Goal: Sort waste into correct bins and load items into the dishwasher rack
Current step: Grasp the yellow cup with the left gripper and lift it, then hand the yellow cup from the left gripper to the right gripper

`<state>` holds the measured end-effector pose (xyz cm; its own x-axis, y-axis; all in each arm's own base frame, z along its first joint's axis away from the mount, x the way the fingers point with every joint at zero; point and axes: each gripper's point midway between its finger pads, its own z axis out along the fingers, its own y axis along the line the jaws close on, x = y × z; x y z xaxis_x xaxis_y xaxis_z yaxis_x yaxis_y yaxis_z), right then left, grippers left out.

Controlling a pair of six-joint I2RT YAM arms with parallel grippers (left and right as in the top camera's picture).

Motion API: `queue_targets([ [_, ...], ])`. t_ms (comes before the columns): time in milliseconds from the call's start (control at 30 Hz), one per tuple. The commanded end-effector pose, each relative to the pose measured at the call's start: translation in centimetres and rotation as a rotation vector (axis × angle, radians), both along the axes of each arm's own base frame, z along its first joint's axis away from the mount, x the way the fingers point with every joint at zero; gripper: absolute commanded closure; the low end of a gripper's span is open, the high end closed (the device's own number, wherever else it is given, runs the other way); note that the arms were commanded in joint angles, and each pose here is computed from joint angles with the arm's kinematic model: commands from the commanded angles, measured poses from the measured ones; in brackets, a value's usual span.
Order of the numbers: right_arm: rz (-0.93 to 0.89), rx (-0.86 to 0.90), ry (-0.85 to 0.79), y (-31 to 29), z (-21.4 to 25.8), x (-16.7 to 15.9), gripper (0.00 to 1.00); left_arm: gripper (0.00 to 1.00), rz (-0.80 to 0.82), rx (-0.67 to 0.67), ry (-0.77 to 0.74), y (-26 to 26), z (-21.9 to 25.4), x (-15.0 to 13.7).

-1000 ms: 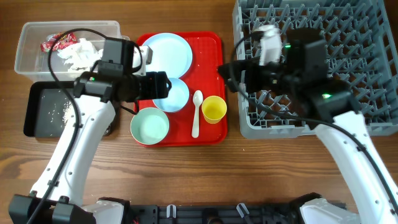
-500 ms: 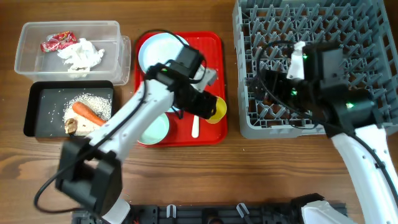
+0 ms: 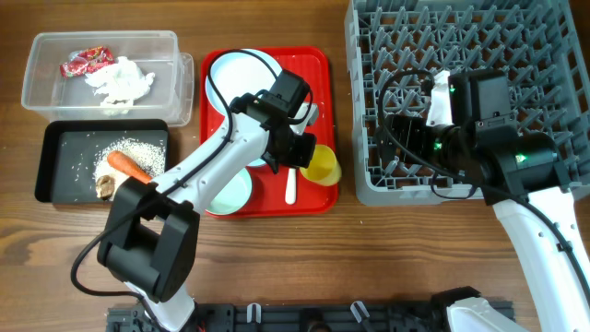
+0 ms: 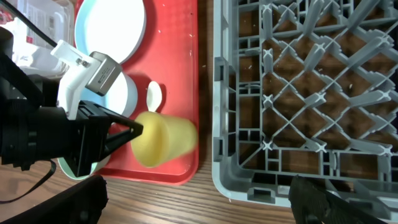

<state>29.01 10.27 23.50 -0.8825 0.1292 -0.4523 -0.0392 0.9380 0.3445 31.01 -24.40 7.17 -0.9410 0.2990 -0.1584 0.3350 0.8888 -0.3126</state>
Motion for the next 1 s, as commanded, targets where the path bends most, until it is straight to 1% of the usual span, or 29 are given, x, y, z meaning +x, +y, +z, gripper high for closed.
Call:
queue_targets([
  [0, 0.009, -0.018, -0.009, -0.2, 0.2, 0.0, 0.04, 0.96, 0.072, 0.001, 0.042, 0.0, -0.6, -0.2],
  [100, 0.01, -0.017, -0.012, -0.2, 0.2, 0.1, 0.03, 0.96, 0.115, -0.003, 0.057, 0.0, -0.5, -0.2],
  [200, 0.069, 0.0, -0.044, 0.6, 0.7, 0.3, 0.03, 0.96, 0.132, -0.082, 0.085, 0.3, 2.5, -0.3],
  [233, 0.181, 0.053, -0.084, 2.2, 1.5, 0.2, 0.03, 0.96, 0.152, -0.155, 0.087, 0.6, 5.1, 0.2],
  [300, 0.279, 0.138, -0.128, 4.1, 2.7, 0.2, 0.03, 0.96, 0.172, -0.32, 0.057, 1.1, 9.6, 1.3],
  [333, 0.34, 0.199, -0.165, 5.5, 3.6, 0.4, 0.0, 0.96, 0.184, -0.502, 0.016, 2.2, 14.0, 2.3],
  [400, 0.451, 0.285, -0.22, 7.4, 4.8, 0.6, 0.0, 0.96, 0.163, -0.726, -0.005, 3.7, 18.8, 2.7],
  [467, 0.567, 0.397, -0.284, 9.3, 6.5, 0.6, 0.0, 0.96, 0.105, -0.924, 0.002, 4.9, 22.6, 2.4],
  [500, 0.625, 0.459, -0.322, 10.3, 7.6, 0.7, 0.0, 0.96, 0.068, -1.006, 0.013, 5.3, 24.1, 2.0],
  [567, 0.732, 0.558, -0.394, 11.7, 9.4, 0.7, 0.0, 0.96, 0.013, -1.087, 0.026, 5.4, 25.5, 1.4],
  [633, 0.847, 0.647, -0.465, 12.8, 11.1, 0.3, 0.0, 0.96, -0.022, -1.113, 0.047, 4.8, 26.0, 0.7],
  [667, 0.872, 0.668, -0.481, 13.0, 11.5, 0.3, 0.0, 0.96, -0.03, -1.113, 0.052, 4.5, 26.0, 0.5],
  [800, 0.868, 0.679, -0.476, 13.3, 11.3, 1.0, 0.01, 0.96, -0.076, -1.112, 0.082, 2.9, 26.0, -0.6],
  [833, 0.866, 0.681, -0.476, 13.3, 11.4, 1.0, 0.04, 0.96, -0.092, -1.11, 0.09, 2.4, 26.0, -1.0],
  [933, 0.864, 0.683, -0.477, 13.3, 11.5, 1.0, 0.23, 0.96, -0.082, -1.043, 0.076, 1.2, 24.8, -0.9],
  [967, 0.864, 0.684, -0.474, 13.3, 11.4, 1.0, 0.27, 0.96, -0.077, -1.035, 0.075, 1.2, 24.7, -0.8],
])
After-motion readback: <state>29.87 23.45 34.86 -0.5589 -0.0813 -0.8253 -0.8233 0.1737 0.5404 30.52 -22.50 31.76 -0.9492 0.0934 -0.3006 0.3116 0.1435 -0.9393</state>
